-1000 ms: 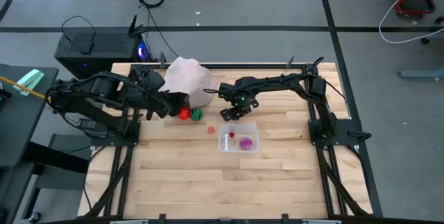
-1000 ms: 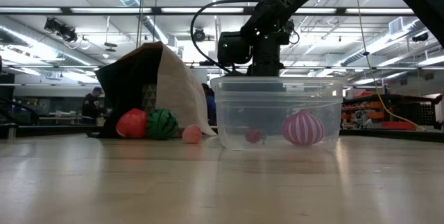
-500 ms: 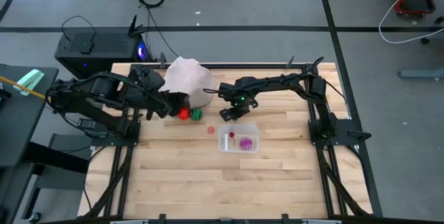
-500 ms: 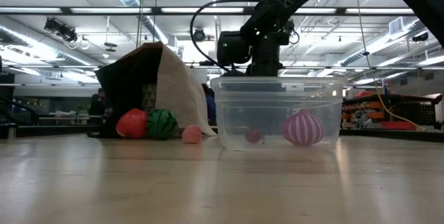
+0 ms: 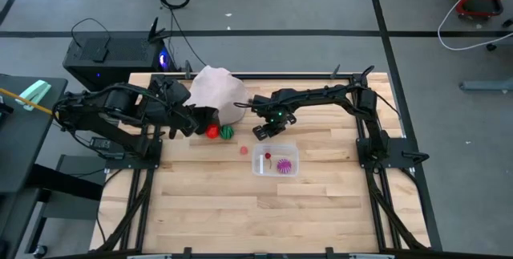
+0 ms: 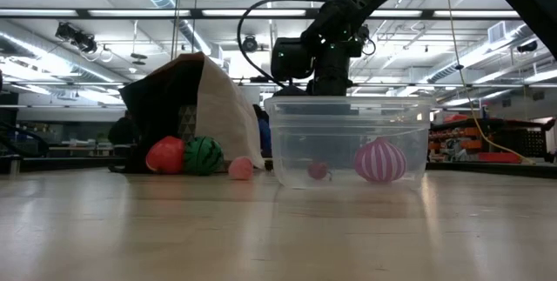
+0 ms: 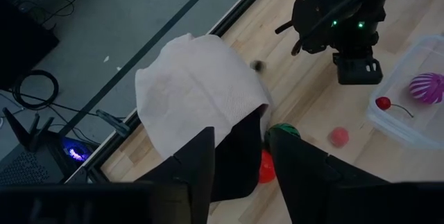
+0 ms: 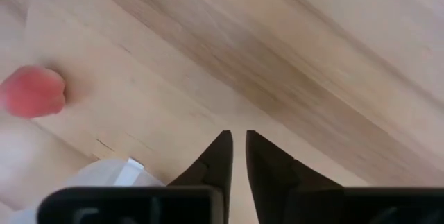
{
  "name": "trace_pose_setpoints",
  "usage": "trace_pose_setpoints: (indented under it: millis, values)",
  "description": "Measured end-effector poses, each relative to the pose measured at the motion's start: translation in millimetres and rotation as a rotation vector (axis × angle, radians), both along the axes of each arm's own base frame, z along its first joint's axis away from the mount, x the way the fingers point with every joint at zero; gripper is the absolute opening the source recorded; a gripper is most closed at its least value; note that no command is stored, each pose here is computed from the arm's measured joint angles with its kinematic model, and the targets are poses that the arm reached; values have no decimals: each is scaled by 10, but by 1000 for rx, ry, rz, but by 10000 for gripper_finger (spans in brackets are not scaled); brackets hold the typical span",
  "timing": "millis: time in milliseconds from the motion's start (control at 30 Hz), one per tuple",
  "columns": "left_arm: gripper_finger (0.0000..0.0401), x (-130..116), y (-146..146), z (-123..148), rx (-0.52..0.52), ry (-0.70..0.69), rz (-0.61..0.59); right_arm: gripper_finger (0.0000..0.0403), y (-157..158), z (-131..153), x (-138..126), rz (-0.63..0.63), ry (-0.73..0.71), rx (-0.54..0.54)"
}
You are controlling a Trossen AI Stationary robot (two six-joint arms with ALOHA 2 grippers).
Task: Pick and placing Produce into tupperware
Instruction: Put the plum into the transparent bin
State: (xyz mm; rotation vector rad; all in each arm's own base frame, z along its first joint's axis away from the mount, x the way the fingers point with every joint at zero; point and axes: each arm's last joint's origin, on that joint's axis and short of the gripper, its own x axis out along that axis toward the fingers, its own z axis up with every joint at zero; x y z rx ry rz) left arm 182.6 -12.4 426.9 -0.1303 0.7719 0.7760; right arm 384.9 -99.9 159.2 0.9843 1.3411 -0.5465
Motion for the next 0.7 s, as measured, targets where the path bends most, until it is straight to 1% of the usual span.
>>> trace_pose_setpoints:
  millis: [133,267,467,533,700]
  values:
    - [147,0,0,0,-1,-1,1,25,0,0,1,39,-9,-9]
    - [145,0,0,0,-1,-1,1,31,-3,0,-3,79,-15,-16]
    - [152,0,0,0,0,-1,1,78,-70,95,-49,120,-23,-44]
    - [153,-1,0,1,-1,-2,1,96,-153,183,-73,104,-36,-79]
    - [150,2,-1,3,-2,-7,3,134,-418,393,-240,19,-38,-155]
